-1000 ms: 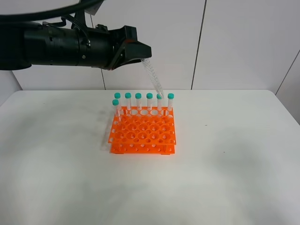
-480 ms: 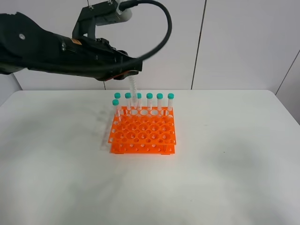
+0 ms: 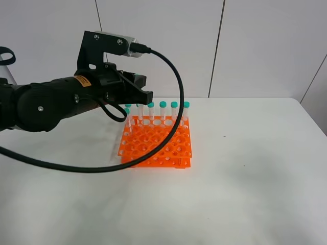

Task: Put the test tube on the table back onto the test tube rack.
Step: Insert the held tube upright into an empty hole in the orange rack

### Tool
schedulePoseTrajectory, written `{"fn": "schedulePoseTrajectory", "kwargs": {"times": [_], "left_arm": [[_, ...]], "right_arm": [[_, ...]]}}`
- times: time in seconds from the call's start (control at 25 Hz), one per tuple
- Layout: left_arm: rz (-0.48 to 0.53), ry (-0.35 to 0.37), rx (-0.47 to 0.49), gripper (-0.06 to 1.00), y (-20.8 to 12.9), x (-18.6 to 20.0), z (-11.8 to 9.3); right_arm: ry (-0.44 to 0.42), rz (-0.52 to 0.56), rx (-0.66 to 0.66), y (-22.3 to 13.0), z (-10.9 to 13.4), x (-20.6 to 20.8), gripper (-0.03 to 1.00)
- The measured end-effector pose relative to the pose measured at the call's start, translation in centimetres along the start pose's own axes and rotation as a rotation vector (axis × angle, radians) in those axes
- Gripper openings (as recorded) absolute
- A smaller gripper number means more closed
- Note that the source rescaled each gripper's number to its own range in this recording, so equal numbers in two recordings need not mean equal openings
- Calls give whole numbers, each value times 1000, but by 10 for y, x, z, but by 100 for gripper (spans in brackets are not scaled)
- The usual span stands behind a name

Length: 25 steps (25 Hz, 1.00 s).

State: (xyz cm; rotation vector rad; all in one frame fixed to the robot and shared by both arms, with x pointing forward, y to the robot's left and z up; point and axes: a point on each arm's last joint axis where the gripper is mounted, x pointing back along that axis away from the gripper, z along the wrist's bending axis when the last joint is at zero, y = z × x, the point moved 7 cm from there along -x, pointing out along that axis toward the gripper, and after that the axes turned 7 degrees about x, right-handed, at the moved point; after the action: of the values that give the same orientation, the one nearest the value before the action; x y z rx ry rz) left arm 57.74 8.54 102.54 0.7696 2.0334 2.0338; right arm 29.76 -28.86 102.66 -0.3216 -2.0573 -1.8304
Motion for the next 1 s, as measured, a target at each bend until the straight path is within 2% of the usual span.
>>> {"fn": "schedulePoseTrajectory", "kwargs": {"times": [0.08,0.16,0.64,1.0], "left_arm": [[-3,-12,-82,0,1,0,-2],[-5,-17,-115,0,1,0,-3],[35,4,-145,0,-23,-36,3],[124,49,-160,0,-52,-68,26]], "right_arm": [[0,0,0,0,0,0,100],[1,0,0,0,0,0,100],[1,0,0,0,0,0,100],[1,0,0,0,0,0,100]]}}
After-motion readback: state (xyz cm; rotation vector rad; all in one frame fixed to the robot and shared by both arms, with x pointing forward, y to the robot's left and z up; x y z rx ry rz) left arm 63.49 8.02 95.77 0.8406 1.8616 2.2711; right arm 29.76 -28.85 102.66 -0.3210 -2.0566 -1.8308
